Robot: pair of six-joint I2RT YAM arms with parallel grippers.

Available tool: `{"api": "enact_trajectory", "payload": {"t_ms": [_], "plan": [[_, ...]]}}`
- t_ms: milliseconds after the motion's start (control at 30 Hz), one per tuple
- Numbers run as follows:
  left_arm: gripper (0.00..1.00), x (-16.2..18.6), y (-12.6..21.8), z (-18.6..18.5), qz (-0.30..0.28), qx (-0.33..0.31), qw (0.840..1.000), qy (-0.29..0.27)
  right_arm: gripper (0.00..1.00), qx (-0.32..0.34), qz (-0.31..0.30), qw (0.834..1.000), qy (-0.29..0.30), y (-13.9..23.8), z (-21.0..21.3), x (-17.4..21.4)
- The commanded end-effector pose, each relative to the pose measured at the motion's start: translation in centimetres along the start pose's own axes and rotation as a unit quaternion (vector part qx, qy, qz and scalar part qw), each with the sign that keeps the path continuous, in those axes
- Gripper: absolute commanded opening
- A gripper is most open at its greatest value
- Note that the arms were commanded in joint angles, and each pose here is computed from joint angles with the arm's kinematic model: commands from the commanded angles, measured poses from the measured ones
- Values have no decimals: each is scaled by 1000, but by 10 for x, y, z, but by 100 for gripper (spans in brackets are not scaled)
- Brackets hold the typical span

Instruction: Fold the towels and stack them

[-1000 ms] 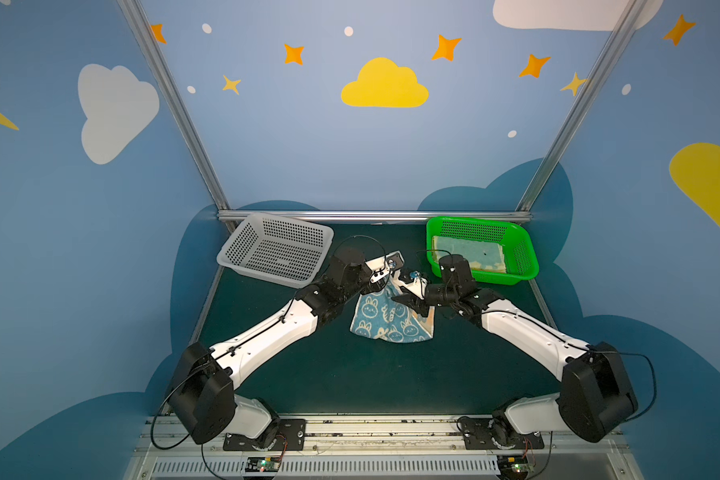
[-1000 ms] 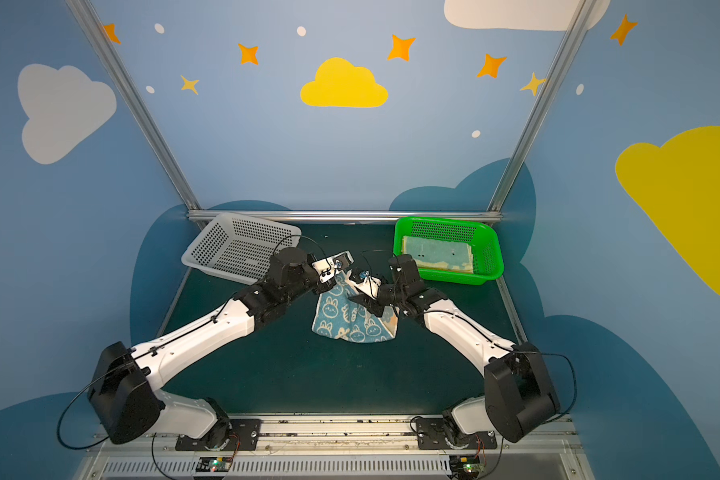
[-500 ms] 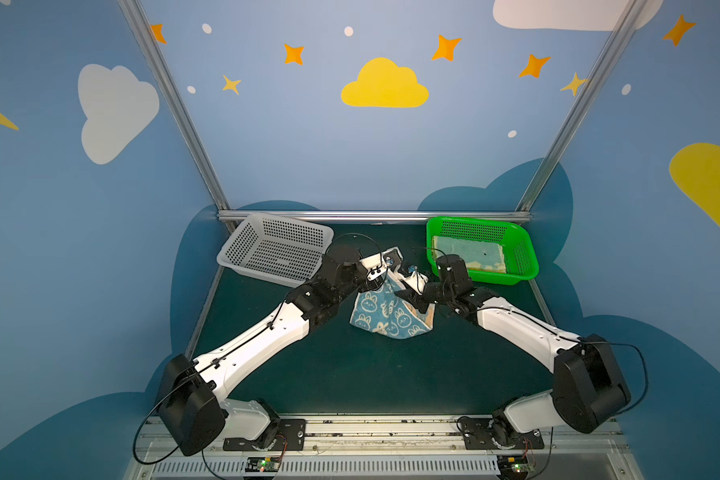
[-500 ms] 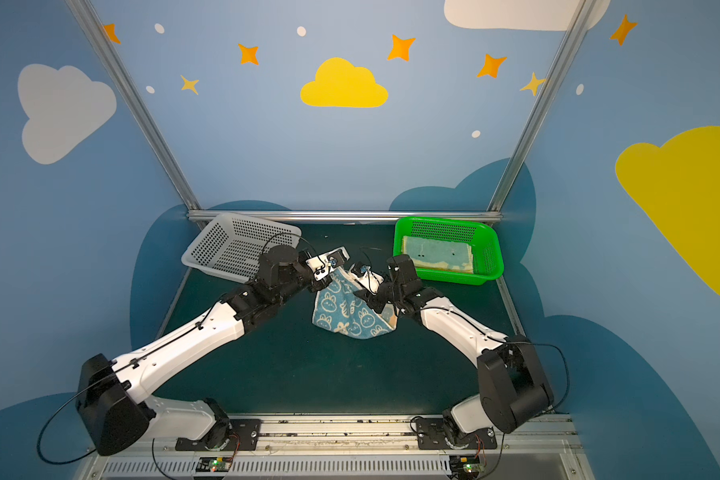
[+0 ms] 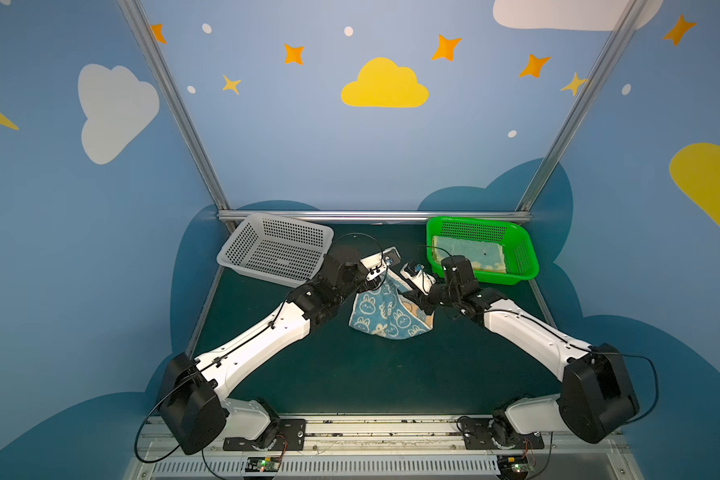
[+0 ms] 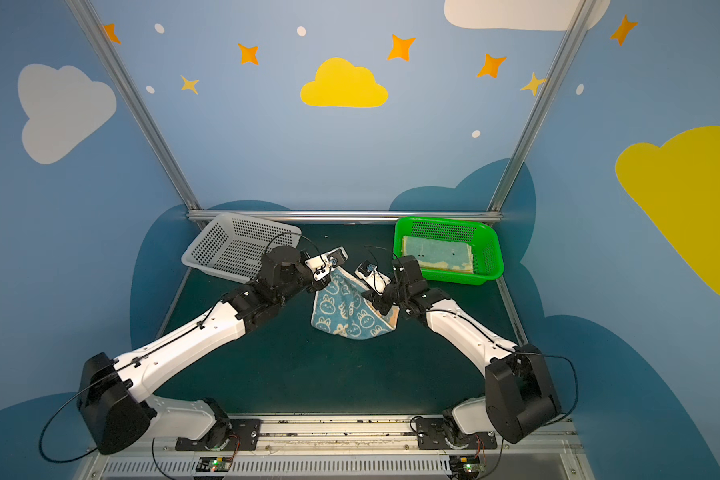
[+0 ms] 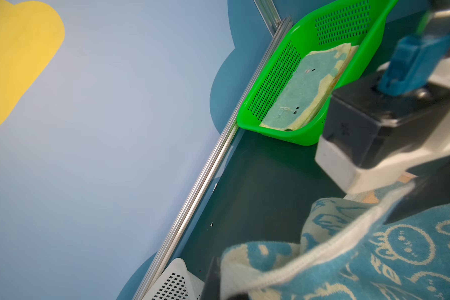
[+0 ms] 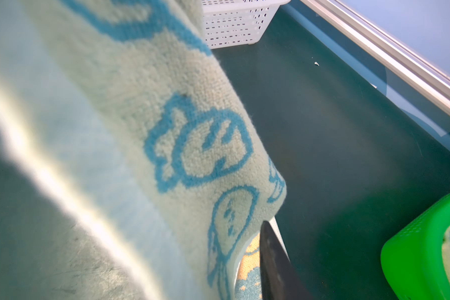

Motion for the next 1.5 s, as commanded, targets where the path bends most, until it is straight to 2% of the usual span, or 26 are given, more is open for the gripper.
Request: {"api": "enact_trajectory", "payload": {"t_ms": [0,233,500,667,767,833,1000,1133,1333,1467], "plan": [[4,-2,-1,7,5,-13,1000,2,31,3,21,1000,-20,5,0,13],[4,0,-2,8,10,-14,1000,3,31,11,14,999,-29,15,-3,17],[4,1,-3,7,10,-10,1000,9,27,-18,-4,999,-26,15,-1,17],[4,2,-3,7,13,-8,1000,13,12,-46,-3,999,-16,8,1,20],[4,4,-3,8,16,-9,1000,22,0,-49,-1,999,-20,5,1,20],[4,6,-4,10,20,-10,999,39,0,-44,-3,999,-19,6,-1,18],[4,10,-7,22,22,-15,993,114,0,31,-13,999,-36,14,-24,-6],[4,1,-14,43,27,-24,983,179,0,110,-31,992,-54,35,-54,-48],[4,-27,-17,86,70,-69,974,207,0,203,-89,974,-40,88,-89,-116],[4,-44,-4,108,64,-82,969,223,0,217,-151,964,-17,123,-93,-150]]}}
Point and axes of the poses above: each gripper's point midway between its finger pads, its own y axis back along the fingers, its own z axis along the line the jaws close on, x = y × z, the point moved 8 cm from there along y, back along the fingers, and after that the axes turned 2 degrees about -y, right-handed, at the moved point
